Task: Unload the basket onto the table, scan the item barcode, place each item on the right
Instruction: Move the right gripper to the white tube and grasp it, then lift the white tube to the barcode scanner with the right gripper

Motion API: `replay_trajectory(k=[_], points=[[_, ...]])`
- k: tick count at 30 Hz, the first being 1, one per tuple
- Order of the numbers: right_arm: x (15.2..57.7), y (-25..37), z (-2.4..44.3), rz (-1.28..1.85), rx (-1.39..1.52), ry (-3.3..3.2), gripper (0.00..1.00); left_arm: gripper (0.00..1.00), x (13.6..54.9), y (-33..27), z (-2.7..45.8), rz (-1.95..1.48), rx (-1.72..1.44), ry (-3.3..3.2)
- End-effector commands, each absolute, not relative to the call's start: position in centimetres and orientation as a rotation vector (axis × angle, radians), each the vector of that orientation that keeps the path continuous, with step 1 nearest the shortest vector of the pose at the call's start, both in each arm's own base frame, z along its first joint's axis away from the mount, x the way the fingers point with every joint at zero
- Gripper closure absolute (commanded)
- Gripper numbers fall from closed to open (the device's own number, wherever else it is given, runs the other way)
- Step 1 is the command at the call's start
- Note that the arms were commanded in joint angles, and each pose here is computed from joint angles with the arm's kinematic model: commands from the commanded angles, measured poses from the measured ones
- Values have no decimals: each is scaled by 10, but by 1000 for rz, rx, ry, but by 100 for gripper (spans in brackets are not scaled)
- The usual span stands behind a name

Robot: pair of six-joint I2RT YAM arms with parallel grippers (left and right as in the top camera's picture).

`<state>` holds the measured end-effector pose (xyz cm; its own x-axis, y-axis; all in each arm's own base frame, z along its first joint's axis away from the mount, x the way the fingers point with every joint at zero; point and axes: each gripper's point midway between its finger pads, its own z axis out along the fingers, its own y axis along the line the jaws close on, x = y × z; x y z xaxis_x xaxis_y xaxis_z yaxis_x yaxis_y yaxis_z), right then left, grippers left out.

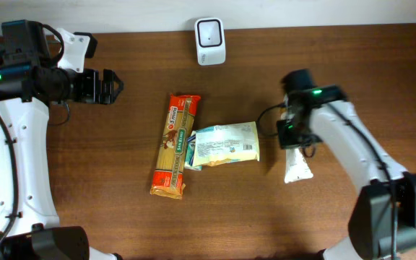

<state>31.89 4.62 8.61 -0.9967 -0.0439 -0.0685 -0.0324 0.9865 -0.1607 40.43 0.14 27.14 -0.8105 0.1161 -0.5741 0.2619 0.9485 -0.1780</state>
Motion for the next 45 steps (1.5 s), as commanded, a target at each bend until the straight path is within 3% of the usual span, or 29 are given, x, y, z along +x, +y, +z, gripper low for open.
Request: replay_trajectory(k=[1, 4, 7, 11, 14, 18, 23, 25, 26, 27, 30, 31, 36, 41, 45], points=[[329, 28, 78, -789, -57, 2917, 91, 1, 405, 1, 272, -340, 287, 2509], [319, 50, 40, -778, -166, 3028, 67, 1, 405, 1, 272, -340, 287, 2509], [324, 80, 39, -441, -154, 3089, 44, 1, 404, 1, 272, -341, 287, 2509], [341, 76, 68, -14, -76, 3102, 39, 1, 404, 1, 272, -340, 287, 2509], [345, 56, 79, 366, -53, 3083, 14, 1, 404, 1, 272, -341, 286, 2509], [320, 20, 59, 729, -3, 3044, 7, 1, 404, 1, 272, -341, 287, 2509], [297, 37, 27, 1011, 32, 2927, 7, 1, 404, 1, 272, -341, 287, 2509], [295, 40, 19, 1028, 26, 2900, 18, 1, 404, 1, 272, -341, 287, 2509], [295, 40, 17, 1024, 23, 2895, 30, 1, 404, 1, 272, -341, 287, 2509], [296, 40, 16, 1023, 18, 2883, 53, 1, 404, 1, 272, -341, 286, 2509], [310, 50, 27, 1123, -3, 2771, 87, 1, 404, 1, 272, -341, 287, 2509], [316, 51, 31, 1144, 2, 2736, 92, 1, 404, 1, 272, -341, 287, 2509], [349, 52, 90, 1169, 22, 2717, 96, 1, 404, 1, 272, -341, 287, 2509], [345, 119, 201, 1229, -482, 2479, 96, 1, 404, 1, 272, -341, 287, 2509], [327, 142, 242, 1268, -660, 2303, 96, 1, 405, 1, 272, -340, 287, 2509]])
